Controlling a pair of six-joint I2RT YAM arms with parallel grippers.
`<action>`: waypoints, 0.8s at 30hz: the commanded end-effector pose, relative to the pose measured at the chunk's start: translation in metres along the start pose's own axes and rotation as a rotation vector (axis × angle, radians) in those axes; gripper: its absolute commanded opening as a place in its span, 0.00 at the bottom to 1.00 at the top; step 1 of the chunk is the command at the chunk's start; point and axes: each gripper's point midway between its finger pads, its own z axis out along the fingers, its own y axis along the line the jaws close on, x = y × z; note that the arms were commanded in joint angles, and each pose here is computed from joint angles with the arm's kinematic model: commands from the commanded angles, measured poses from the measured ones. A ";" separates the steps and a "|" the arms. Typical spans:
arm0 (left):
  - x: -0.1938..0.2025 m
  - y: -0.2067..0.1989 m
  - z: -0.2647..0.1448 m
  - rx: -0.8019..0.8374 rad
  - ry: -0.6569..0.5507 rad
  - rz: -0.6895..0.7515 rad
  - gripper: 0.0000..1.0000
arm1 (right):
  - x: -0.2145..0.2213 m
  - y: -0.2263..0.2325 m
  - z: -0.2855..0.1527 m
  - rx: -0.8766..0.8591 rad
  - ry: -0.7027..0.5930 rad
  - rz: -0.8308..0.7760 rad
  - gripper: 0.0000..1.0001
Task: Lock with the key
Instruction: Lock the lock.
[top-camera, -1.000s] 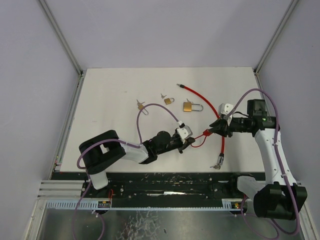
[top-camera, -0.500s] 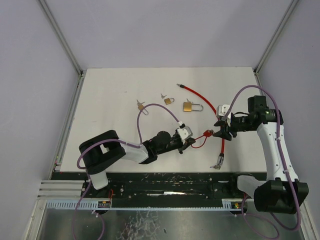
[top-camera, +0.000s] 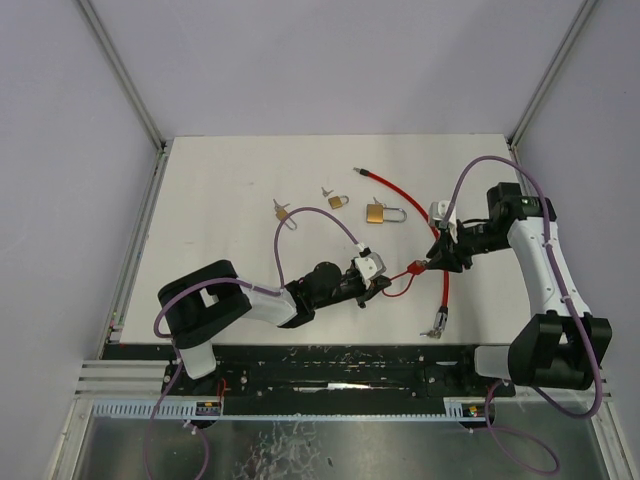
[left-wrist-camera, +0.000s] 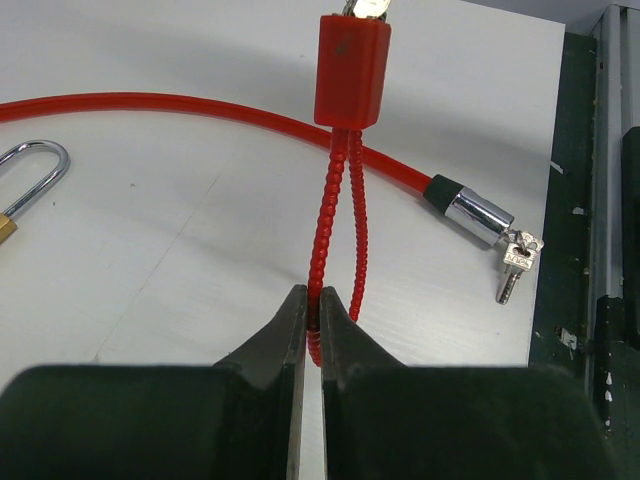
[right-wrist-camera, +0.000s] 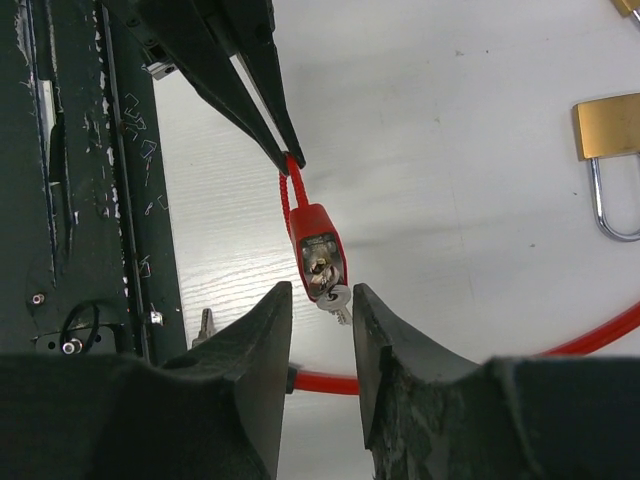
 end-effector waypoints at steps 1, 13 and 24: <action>-0.037 -0.004 0.003 0.017 -0.114 0.035 0.00 | -0.013 -0.002 -0.001 -0.009 -0.025 -0.019 0.36; -0.036 -0.005 0.002 0.018 -0.116 0.035 0.00 | -0.001 0.005 0.009 -0.065 0.038 -0.005 0.17; -0.037 -0.005 0.002 0.018 -0.117 0.035 0.00 | -0.001 0.003 0.003 -0.044 0.081 -0.033 0.23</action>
